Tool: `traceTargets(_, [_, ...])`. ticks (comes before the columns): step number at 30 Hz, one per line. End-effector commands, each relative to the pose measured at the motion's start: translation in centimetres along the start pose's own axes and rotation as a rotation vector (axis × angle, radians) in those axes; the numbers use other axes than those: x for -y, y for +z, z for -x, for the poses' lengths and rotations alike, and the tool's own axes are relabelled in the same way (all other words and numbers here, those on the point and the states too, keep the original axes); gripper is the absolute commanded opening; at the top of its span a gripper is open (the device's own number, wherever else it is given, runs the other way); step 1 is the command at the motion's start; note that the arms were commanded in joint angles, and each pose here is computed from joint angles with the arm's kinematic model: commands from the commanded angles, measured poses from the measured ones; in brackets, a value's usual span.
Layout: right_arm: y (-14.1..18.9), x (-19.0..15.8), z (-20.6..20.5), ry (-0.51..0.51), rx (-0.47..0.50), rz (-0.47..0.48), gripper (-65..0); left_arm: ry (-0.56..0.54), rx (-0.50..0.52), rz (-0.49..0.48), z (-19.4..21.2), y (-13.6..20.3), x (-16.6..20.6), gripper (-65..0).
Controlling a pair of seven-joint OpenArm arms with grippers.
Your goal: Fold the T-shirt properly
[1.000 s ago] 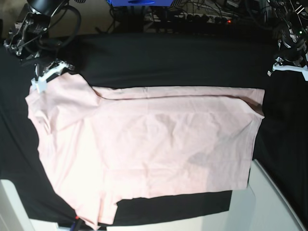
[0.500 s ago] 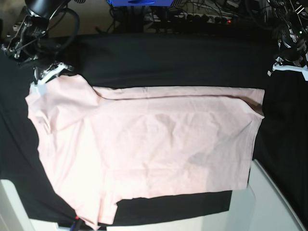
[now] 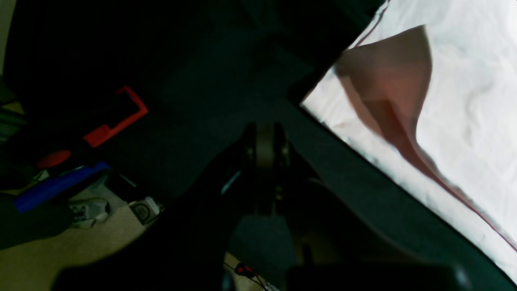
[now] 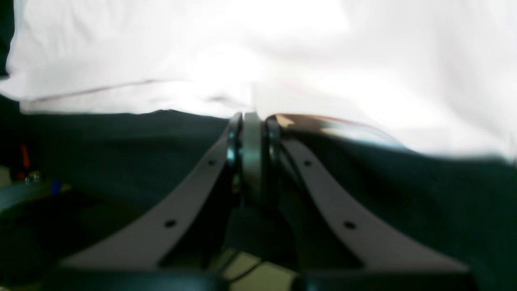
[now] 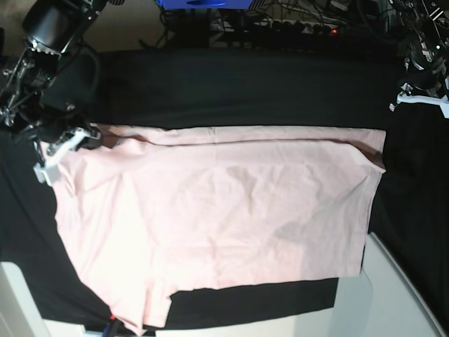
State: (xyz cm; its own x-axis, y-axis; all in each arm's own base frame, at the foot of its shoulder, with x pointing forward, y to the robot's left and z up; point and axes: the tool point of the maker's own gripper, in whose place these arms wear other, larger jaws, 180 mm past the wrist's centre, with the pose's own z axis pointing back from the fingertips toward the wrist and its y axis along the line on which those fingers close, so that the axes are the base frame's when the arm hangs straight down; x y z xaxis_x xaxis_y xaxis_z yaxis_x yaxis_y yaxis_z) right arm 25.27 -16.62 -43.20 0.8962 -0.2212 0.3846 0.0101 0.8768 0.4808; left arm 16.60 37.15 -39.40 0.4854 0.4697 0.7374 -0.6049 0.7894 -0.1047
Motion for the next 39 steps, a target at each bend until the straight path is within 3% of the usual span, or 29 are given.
traceTargets(1, [0.2,-1.0,-2.2,0.037,0.048,-0.019,-65.0,-0.016,0.039,-0.004,-1.3,0.2,-0.3,-65.0])
traceTargets(11, [-1.1,-6.5,-8.7,0.150,0.098,-0.076,-65.0,-0.017,0.036,-0.003,-1.1,0.2,-0.2,-65.0])
traceTargets(20, [-4.4,-9.7,-10.5,0.182,0.056,-0.158,-65.0,-0.016,0.036,-0.004,-1.2,0.2,-0.3,-65.0])
traceTargets(24, [-5.6,-10.2,-11.4,0.222,0.055,-0.162,-65.0,-0.022,0.025,-0.010,-0.7,0.4,-0.6,-65.0])
traceTargets(39, [-8.7,-11.7,-15.4,0.209,0.075,-0.201,-64.9,-0.029,0.016,-0.016,-0.5,0.6,-1.0,-65.0])
